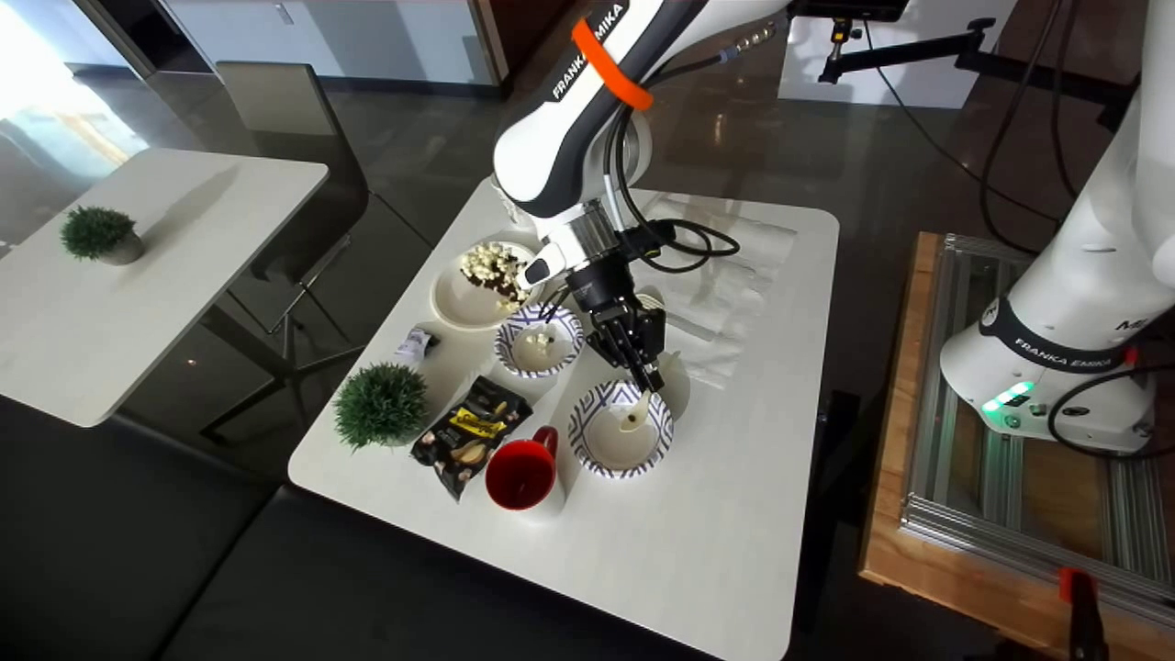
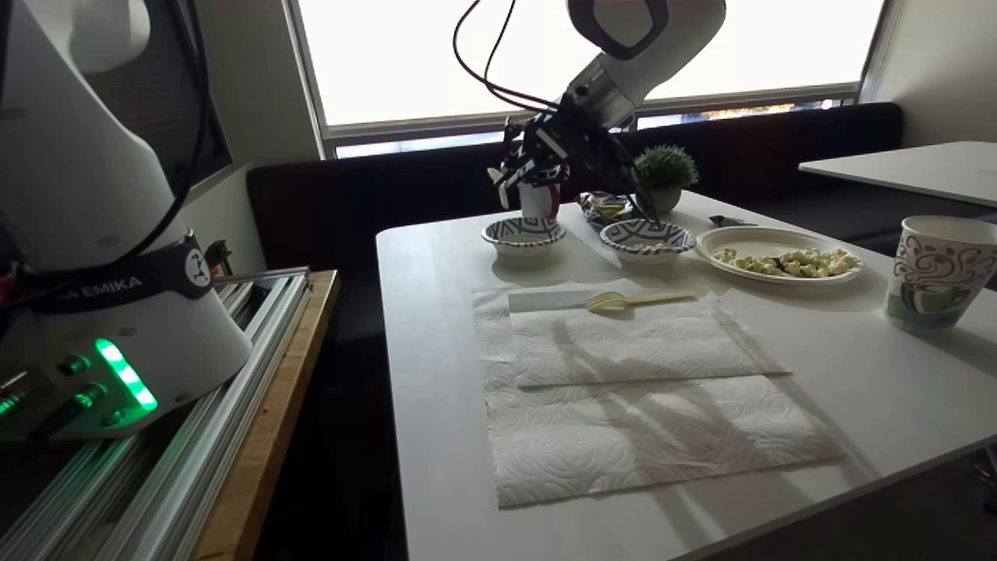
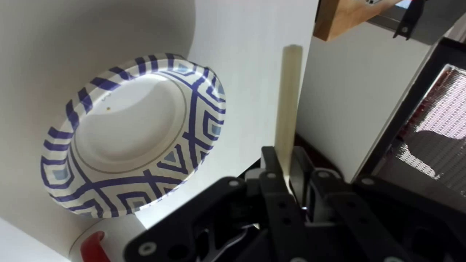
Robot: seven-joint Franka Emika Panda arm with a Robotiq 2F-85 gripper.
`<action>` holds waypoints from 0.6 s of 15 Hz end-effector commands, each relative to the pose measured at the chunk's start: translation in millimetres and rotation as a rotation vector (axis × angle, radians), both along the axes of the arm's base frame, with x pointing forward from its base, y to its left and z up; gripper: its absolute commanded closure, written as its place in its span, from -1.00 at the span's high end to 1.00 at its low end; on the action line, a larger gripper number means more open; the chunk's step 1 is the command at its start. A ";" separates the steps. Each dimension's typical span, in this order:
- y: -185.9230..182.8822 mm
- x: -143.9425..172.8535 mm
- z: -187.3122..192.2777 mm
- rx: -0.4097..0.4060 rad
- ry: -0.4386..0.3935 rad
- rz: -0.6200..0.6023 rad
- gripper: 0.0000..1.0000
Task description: Use the white spoon to place some contents from the white plate into the black and white bowl on the left.
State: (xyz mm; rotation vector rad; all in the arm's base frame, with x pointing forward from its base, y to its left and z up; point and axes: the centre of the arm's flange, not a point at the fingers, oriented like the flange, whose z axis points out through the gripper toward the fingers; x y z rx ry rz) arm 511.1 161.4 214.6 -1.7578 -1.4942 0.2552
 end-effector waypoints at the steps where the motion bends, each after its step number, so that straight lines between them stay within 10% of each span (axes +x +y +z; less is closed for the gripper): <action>1: -0.3 15.1 -5.5 0.065 0.112 -0.057 -0.93; 9: -9.3 22.0 -22.0 0.107 0.256 -0.119 -0.93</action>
